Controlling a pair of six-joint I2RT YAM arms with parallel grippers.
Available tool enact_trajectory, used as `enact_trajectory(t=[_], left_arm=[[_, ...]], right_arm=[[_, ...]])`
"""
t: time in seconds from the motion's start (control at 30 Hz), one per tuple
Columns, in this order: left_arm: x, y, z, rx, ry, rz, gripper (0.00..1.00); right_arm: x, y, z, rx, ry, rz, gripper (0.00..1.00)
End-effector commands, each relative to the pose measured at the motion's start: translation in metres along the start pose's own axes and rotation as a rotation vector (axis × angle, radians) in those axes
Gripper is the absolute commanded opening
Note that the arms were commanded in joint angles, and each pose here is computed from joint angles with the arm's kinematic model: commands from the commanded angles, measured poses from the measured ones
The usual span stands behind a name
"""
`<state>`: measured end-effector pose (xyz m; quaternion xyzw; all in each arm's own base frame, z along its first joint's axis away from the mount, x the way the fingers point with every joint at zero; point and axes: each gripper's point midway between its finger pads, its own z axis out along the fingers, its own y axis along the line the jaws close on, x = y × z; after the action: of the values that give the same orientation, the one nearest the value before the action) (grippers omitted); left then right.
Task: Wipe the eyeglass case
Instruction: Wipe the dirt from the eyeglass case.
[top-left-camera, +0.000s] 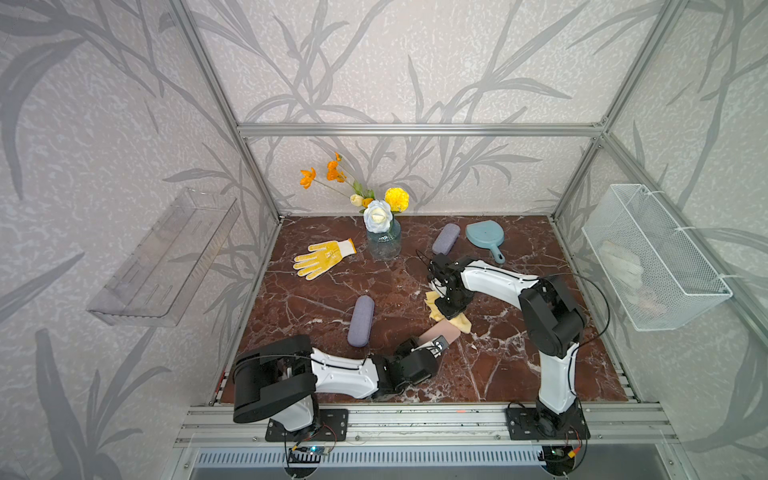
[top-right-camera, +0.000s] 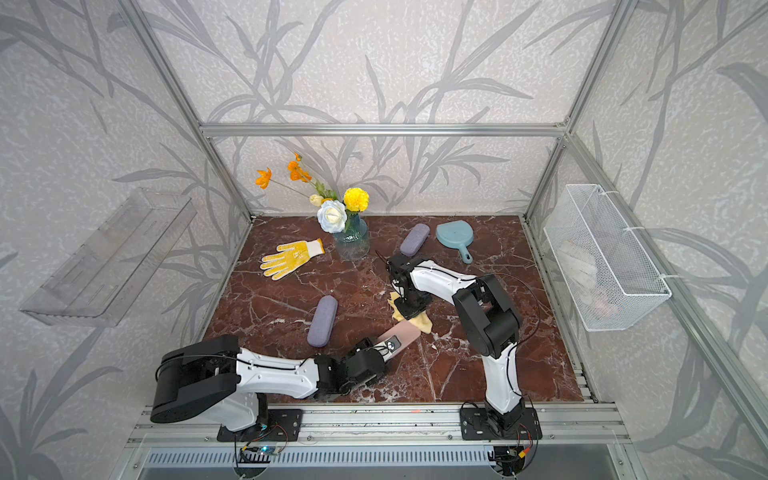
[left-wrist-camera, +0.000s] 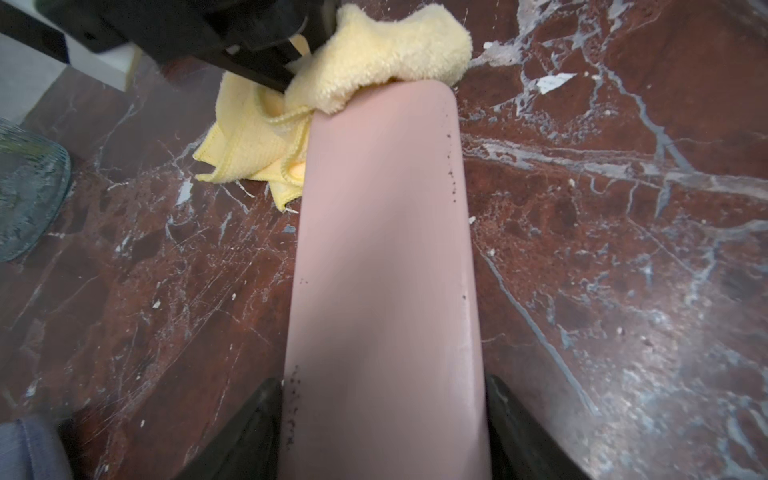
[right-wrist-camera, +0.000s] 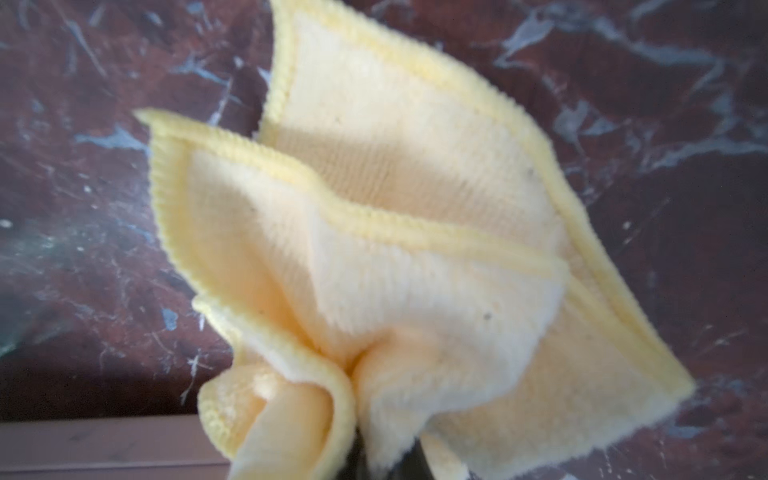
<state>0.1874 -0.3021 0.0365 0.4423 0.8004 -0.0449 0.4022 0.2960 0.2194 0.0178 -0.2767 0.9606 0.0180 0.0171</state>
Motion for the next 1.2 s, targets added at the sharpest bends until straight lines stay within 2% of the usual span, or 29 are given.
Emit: enact_trajectory(t=[0.0, 0.13, 0.3, 0.4, 0.53, 0.6, 0.73, 0.83, 0.93, 1.03, 1.1, 1.17], left_arm=[[0.020, -0.004, 0.006, 0.064, 0.083, -0.046, 0.11], [0.022, 0.001, 0.010, 0.040, 0.132, -0.087, 0.08], [0.025, 0.006, 0.012, 0.028, 0.161, -0.129, 0.07], [0.026, 0.007, 0.013, 0.032, 0.168, -0.141, 0.07], [0.026, 0.007, 0.014, 0.054, 0.178, -0.152, 0.07], [0.026, 0.008, 0.015, 0.065, 0.184, -0.163, 0.07], [0.026, 0.007, 0.014, 0.106, 0.187, -0.189, 0.07], [0.028, 0.007, 0.014, 0.143, 0.193, -0.223, 0.07], [0.029, 0.008, 0.014, 0.154, 0.198, -0.236, 0.07], [0.029, 0.009, 0.016, 0.154, 0.202, -0.246, 0.07], [0.031, 0.009, 0.017, 0.150, 0.215, -0.257, 0.07], [0.033, 0.013, 0.019, 0.142, 0.235, -0.281, 0.06]], right_arm=[[0.064, 0.048, 0.010, -0.235, 0.171, 0.026, 0.00], [0.102, 0.054, 0.005, -0.300, 0.182, 0.143, 0.00], [0.124, 0.073, -0.006, -0.428, 0.179, 0.292, 0.00], [0.127, 0.086, -0.029, -0.533, 0.139, 0.295, 0.00], [0.110, 0.056, -0.069, -0.563, 0.027, 0.369, 0.00], [0.102, 0.029, -0.078, -0.498, -0.016, 0.405, 0.00], [0.079, -0.030, -0.065, -0.167, -0.039, 0.360, 0.00], [0.041, -0.049, -0.053, -0.023, -0.041, 0.316, 0.00], [0.003, -0.045, -0.041, 0.076, -0.046, 0.230, 0.00], [-0.007, -0.029, -0.027, 0.115, -0.004, 0.144, 0.00], [0.002, -0.010, -0.021, 0.068, 0.026, 0.108, 0.00], [0.022, 0.011, -0.018, -0.023, 0.035, 0.131, 0.00]])
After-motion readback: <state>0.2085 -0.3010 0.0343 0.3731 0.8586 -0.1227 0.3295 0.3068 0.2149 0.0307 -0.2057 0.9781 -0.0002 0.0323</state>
